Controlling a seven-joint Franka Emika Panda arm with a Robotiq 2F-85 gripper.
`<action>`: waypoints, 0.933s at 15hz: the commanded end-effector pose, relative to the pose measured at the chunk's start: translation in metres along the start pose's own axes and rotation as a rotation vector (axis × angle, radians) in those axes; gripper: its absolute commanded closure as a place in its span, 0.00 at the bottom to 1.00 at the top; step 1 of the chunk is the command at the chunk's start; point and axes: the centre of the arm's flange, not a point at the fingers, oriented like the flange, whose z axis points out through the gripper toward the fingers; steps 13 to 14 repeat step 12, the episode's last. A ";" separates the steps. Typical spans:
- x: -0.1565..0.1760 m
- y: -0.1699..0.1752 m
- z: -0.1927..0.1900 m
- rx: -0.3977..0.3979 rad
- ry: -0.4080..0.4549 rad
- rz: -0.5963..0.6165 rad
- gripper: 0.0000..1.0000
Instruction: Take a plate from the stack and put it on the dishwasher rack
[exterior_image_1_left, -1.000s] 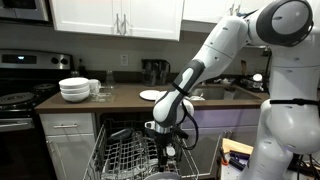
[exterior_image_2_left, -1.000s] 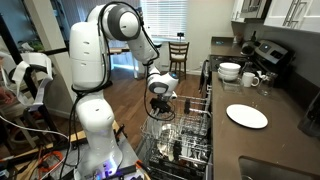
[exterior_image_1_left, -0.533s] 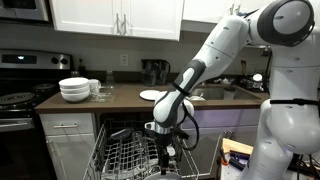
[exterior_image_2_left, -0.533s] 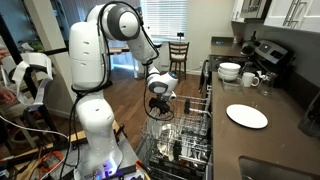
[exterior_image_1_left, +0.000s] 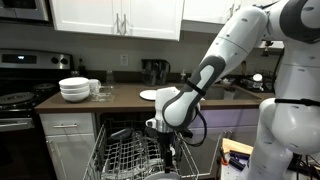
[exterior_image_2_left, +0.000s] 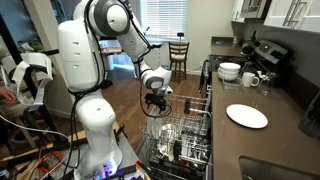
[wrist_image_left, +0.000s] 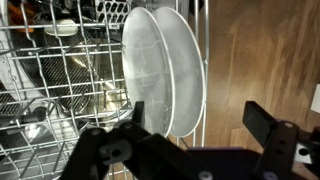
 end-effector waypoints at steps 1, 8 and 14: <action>-0.011 -0.035 -0.027 -0.112 0.011 0.001 0.00; -0.007 -0.042 -0.034 -0.134 0.019 -0.017 0.00; -0.008 -0.042 -0.034 -0.134 0.019 -0.017 0.00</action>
